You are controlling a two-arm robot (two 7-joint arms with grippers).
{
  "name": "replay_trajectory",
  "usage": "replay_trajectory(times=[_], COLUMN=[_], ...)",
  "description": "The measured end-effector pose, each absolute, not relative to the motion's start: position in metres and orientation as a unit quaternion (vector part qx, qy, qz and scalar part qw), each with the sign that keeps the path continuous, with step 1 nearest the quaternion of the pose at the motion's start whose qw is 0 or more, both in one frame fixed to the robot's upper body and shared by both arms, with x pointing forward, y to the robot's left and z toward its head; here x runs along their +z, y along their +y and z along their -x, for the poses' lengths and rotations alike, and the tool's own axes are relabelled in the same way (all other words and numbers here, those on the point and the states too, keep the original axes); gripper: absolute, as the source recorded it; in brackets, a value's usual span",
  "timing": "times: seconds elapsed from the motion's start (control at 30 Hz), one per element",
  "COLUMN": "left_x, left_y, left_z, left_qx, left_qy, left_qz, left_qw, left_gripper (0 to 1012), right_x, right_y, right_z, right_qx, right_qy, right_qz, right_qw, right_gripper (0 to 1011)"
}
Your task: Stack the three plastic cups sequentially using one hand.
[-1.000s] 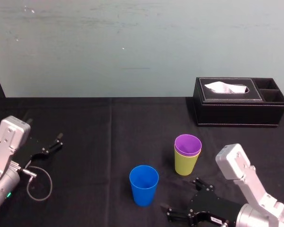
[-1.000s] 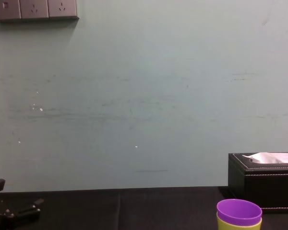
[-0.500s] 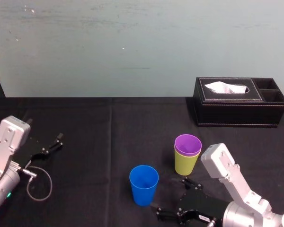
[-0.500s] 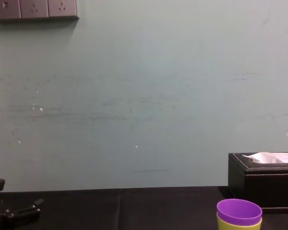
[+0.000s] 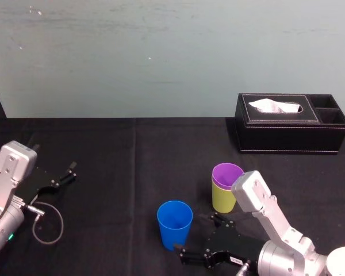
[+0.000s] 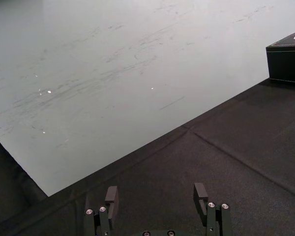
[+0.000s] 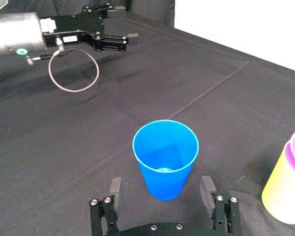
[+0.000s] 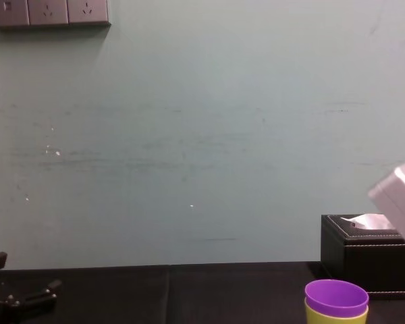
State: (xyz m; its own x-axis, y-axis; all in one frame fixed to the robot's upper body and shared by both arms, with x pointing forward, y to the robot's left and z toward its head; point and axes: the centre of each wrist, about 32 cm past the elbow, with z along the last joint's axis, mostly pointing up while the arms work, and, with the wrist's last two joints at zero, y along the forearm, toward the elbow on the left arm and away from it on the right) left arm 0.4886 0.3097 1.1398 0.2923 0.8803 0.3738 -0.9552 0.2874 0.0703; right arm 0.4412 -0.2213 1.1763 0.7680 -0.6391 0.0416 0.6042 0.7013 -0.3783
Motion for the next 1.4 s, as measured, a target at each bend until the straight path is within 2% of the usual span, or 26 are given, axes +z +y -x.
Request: replay_trajectory(times=[1.4], left_x=[1.140], left_y=[0.310], left_z=[-0.489], left_qx=[0.580], left_qy=[-0.133], left_qz=[-0.141], left_qw=[0.791], left_gripper=[1000], right_x=[1.164], right_y=[-0.203], right_z=[-0.453], right_qx=[-0.334], right_qy=[0.055], right_qz=[0.178], right_qw=[0.924], right_gripper=[1003])
